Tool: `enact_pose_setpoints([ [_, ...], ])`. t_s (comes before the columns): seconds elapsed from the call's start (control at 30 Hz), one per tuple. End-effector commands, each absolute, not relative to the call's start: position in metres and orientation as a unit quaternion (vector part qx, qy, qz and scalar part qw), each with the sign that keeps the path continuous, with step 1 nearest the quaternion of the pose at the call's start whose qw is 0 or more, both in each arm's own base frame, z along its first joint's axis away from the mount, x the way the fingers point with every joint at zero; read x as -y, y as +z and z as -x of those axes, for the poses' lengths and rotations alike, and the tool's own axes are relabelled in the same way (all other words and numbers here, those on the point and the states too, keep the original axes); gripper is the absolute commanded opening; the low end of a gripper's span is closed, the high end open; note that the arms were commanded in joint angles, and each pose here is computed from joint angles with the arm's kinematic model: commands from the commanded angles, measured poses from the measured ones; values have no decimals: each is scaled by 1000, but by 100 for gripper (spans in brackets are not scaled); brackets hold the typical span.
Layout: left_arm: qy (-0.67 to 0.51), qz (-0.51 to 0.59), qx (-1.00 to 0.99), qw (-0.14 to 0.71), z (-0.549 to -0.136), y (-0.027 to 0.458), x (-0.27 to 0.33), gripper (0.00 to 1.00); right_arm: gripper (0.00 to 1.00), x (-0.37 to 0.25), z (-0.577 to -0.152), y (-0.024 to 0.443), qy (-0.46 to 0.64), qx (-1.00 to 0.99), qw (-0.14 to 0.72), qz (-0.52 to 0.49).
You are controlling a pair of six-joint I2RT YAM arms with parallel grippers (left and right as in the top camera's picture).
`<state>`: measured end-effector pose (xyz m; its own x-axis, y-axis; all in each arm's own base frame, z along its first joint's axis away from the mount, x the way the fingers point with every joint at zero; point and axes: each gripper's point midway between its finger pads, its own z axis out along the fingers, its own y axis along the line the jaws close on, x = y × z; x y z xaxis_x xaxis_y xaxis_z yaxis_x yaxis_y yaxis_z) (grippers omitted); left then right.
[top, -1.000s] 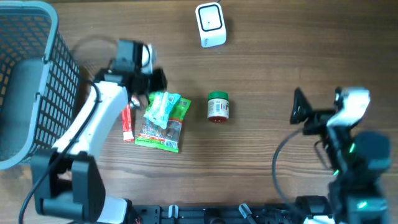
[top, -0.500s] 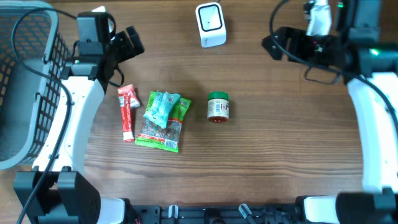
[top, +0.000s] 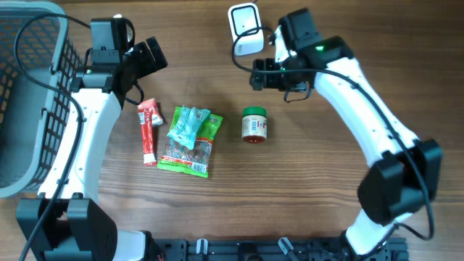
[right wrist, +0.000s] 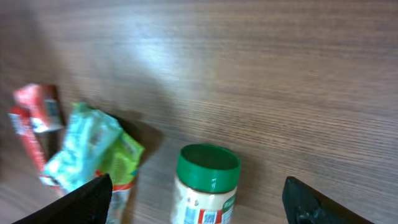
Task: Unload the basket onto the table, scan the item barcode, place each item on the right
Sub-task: 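Reach the right gripper down and grasp the green-lidded jar by its lid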
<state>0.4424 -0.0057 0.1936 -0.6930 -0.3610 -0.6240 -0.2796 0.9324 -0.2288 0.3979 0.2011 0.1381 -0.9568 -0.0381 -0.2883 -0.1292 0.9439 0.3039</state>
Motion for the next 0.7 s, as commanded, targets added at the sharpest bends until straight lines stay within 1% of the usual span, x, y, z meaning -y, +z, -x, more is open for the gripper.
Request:
enact_pose_setpoints([
  [0.0, -52, 177, -920, 346, -443, 188, 4, 100, 89, -216, -395, 98, 125, -983, 109, 74],
  [0.1, -52, 177, -920, 346, -443, 188, 4, 100, 88, -222, -387, 68, 115, -988, 73, 75],
  [0.2, -52, 177, -920, 346, -443, 188, 4, 100, 89, -223, -380, 51, 106, -991, 47, 65],
  [0.23, -52, 177, -920, 346, -443, 188, 4, 100, 87, -222, -377, 46, 102, -992, 37, 65],
  [0.3, -52, 177, -920, 346, -443, 188, 4, 100, 86, -221, -374, 42, 100, -993, 30, 57],
  [0.33, -52, 177, -920, 346, -443, 188, 4, 100, 83, -221, -373, 40, 99, -993, 29, 57],
  [0.57, -52, 177, -920, 346, -443, 188, 4, 100, 82, -228, -363, 34, 96, -993, 21, 70],
  [0.67, -52, 177, -920, 346, -443, 188, 4, 100, 79, -227, -363, 33, 76, -994, 29, 74],
])
